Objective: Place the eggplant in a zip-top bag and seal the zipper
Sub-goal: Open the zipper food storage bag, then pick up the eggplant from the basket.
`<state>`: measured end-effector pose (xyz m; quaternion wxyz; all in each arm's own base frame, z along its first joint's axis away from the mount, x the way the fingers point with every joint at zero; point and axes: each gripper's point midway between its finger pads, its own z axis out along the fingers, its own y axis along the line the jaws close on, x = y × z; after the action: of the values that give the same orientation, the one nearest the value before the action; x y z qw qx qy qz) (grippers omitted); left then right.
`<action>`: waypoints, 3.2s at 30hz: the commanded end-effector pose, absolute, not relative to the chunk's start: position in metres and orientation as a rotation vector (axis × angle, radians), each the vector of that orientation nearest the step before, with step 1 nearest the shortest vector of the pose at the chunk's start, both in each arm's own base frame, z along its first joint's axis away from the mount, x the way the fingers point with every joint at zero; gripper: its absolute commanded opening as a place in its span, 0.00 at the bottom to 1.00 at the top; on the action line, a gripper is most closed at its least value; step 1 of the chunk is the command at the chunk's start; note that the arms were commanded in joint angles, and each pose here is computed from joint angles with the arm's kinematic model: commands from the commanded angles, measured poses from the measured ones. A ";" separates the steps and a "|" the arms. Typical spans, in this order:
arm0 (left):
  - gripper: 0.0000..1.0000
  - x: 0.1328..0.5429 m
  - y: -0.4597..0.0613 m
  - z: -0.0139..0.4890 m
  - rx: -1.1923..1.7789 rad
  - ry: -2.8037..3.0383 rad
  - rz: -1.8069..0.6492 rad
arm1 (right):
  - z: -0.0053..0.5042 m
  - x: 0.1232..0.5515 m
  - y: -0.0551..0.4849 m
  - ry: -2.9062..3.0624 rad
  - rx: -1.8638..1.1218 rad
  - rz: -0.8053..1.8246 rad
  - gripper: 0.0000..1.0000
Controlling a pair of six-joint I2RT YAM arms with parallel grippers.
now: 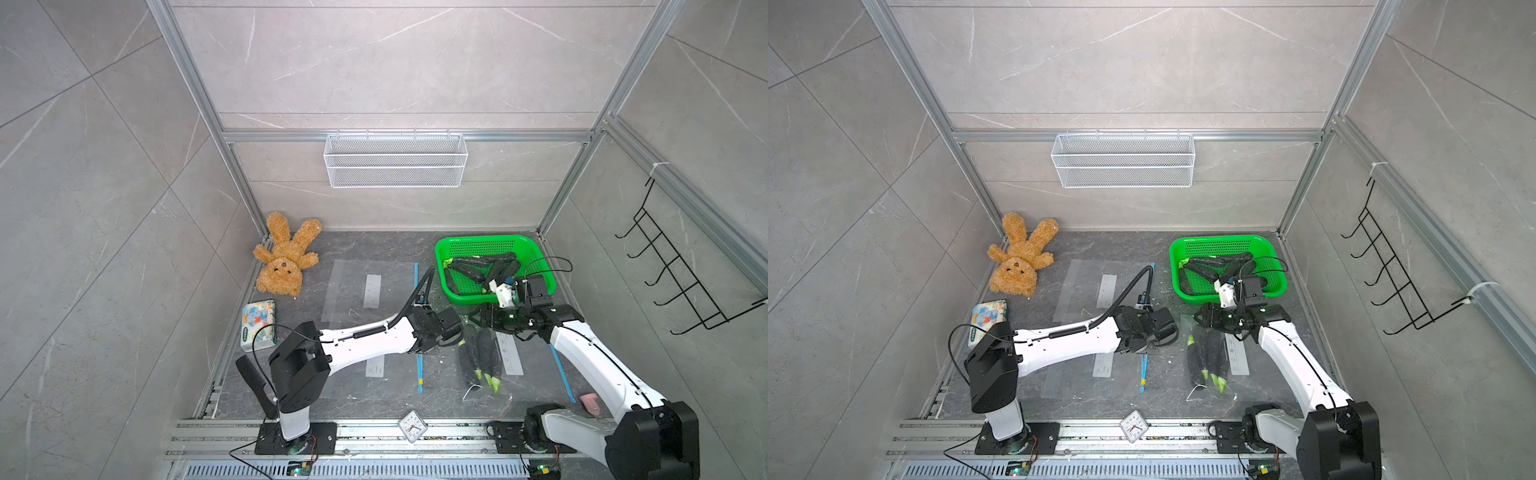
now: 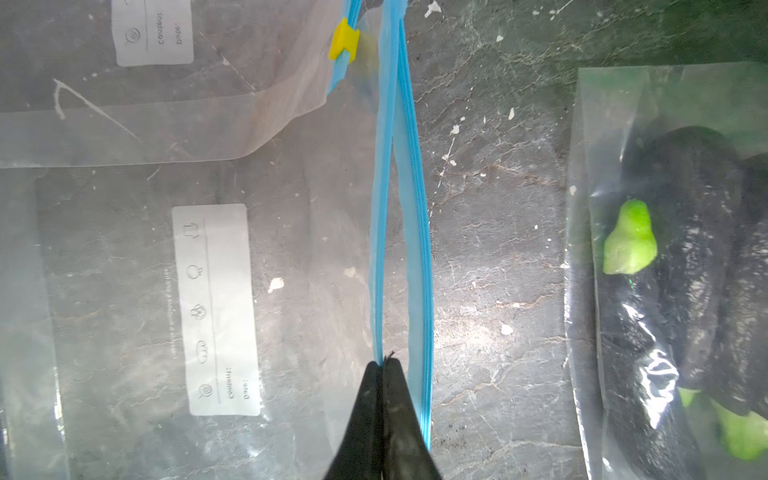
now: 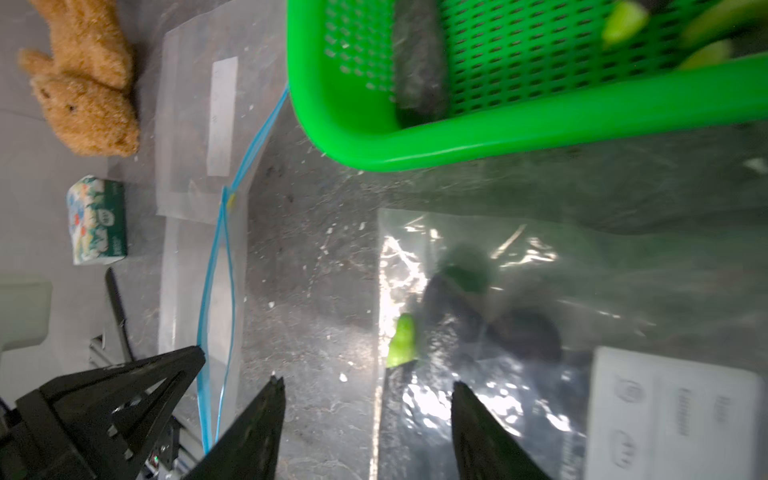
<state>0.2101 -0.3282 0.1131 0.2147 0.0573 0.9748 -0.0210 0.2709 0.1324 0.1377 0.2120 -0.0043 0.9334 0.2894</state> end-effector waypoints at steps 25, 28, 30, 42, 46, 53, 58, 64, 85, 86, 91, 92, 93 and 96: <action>0.00 0.216 -0.317 0.175 0.184 2.581 -0.128 | 0.114 0.254 0.283 2.602 -0.238 1.054 0.20; 0.00 0.215 -0.314 0.173 0.176 2.583 -0.126 | 0.123 0.255 0.286 2.578 -0.256 1.055 0.04; 0.00 0.218 -0.311 0.173 0.160 2.565 -0.102 | 0.133 0.254 0.288 2.565 -0.271 1.058 0.00; 0.36 0.222 -0.299 0.173 0.118 2.539 -0.075 | 0.161 0.244 0.287 2.543 -0.302 1.028 0.00; 0.37 0.223 -0.297 0.173 0.111 2.535 -0.084 | 0.165 0.242 0.285 2.544 -0.303 1.024 0.00; 0.04 0.222 -0.294 0.180 0.083 2.531 -0.106 | 0.167 0.237 0.274 2.582 -0.330 0.945 0.00; 0.00 0.216 -0.297 0.194 0.074 2.534 -0.178 | 0.179 0.229 0.258 2.619 -0.382 0.840 0.00; 0.00 0.208 -0.304 0.224 0.069 2.507 -0.274 | 0.202 0.219 0.244 2.646 -0.447 0.761 0.25; 0.00 0.174 -0.188 0.383 0.003 2.205 -0.346 | 0.343 0.301 0.163 2.448 -0.343 0.664 0.63; 0.00 0.175 -0.178 0.388 -0.004 2.193 -0.314 | 0.342 0.310 0.160 2.449 -0.322 0.670 0.64; 0.00 0.177 -0.134 0.411 -0.039 2.151 -0.144 | 0.319 0.366 0.135 2.479 -0.136 0.653 0.73; 0.00 0.178 -0.128 0.415 -0.049 2.149 -0.103 | 0.313 0.377 0.129 2.483 -0.095 0.652 0.75; 0.00 0.178 -0.124 0.417 -0.047 2.154 -0.067 | 0.308 0.387 0.123 2.484 -0.058 0.657 0.76; 0.00 0.189 -0.123 0.410 -0.046 2.227 -0.014 | 0.282 0.417 0.101 2.513 0.075 0.665 0.79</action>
<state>0.1890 -0.1637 0.4352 0.4736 -0.0558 0.8682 -0.1371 0.3924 0.1120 0.2864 0.2576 -0.0041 0.9380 0.2318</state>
